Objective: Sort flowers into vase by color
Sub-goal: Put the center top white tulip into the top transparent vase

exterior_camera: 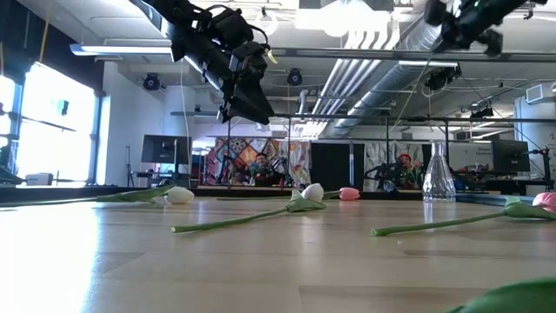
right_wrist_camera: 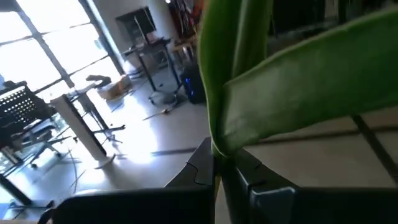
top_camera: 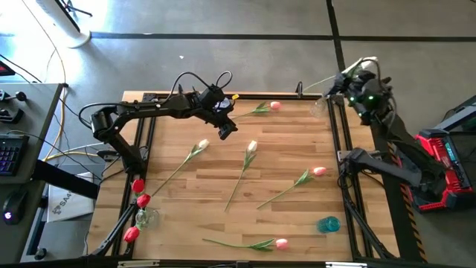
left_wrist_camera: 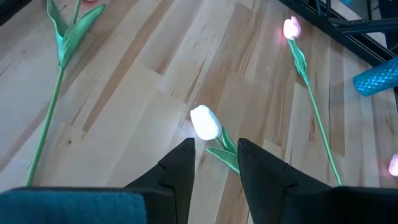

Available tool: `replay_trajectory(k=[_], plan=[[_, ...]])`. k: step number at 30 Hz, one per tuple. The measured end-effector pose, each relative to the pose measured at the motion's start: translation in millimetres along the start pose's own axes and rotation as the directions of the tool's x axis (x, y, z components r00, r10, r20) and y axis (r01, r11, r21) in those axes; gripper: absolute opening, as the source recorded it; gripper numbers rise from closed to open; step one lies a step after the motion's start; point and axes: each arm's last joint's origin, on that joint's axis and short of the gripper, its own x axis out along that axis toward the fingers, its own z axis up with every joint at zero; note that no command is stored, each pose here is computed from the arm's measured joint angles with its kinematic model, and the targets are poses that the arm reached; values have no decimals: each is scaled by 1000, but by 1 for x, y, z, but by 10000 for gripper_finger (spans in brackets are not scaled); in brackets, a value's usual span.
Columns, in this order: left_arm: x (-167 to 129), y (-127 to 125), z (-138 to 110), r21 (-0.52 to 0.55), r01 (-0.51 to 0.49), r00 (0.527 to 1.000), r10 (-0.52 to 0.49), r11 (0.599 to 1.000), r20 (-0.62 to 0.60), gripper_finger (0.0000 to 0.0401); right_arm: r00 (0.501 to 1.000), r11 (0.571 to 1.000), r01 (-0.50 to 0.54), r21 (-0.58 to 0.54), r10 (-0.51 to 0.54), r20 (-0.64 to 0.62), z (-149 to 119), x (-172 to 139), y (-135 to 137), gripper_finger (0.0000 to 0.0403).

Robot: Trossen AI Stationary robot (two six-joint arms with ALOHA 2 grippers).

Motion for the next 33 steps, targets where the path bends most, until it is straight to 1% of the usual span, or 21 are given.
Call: replay_trajectory(k=[3, 6, 8, 10, 12, 14, 16, 18, 24, 27, 29, 33], plan=[[0, 0, 0, 0, 0, 1000, 0, 1000, 0, 110, 997, 998, -49, -49, 51, 53, 25, -7, 5, 0], [0, 0, 0, 1, 1, 1000, -1, 1000, 3, 110, 998, 994, -42, -98, 47, 51, 48, -13, 9, 0], [0, 0, 1, 2, 1, 1000, -1, 1000, 6, 110, 1000, 991, -3, -134, 2, -8, 60, -13, 10, 0], [0, 0, 1, 3, 2, 1000, -2, 1000, 10, 110, 993, 980, 52, -191, -72, -97, 65, -10, 10, 0], [0, 0, 2, 7, 4, 1000, -4, 1000, 21, 110, 971, 964, 89, -250, -139, -193, 66, -1, 9, 0], [0, -1, 4, 13, 7, 999, -7, 1000, 38, 110, 949, 953, 109, -281, -184, -257, 63, 10, 9, 0], [0, -1, 6, 19, 10, 998, -11, 1000, 56, 110, 928, 934, 153, -322, -248, -278, 61, 16, 7, 0], [0, -1, 6, 13, 11, 998, -12, 1000, 62, 110, 925, 924, 172, -343, -271, -266, 61, 15, 7, 0], [0, -1, 6, 12, 12, 998, -12, 1000, 63, 110, 930, 931, 181, -317, -267, -254, 61, 15, 10, 0], [0, -1, 6, 12, 11, 998, -12, 1000, 63, 110, 929, 942, 199, -271, -269, -253, 61, 16, 10, 0], [0, -1, 6, 12, 5, 998, -6, 1000, 64, 110, 922, 940, 230, -252, -293, -251, 60, 19, 10, 0], [0, -1, 6, 11, -1, 998, 1, 1000, 66, 110, 893, 927, 303, -221, -357, -273, 54, 26, 9, 0]])
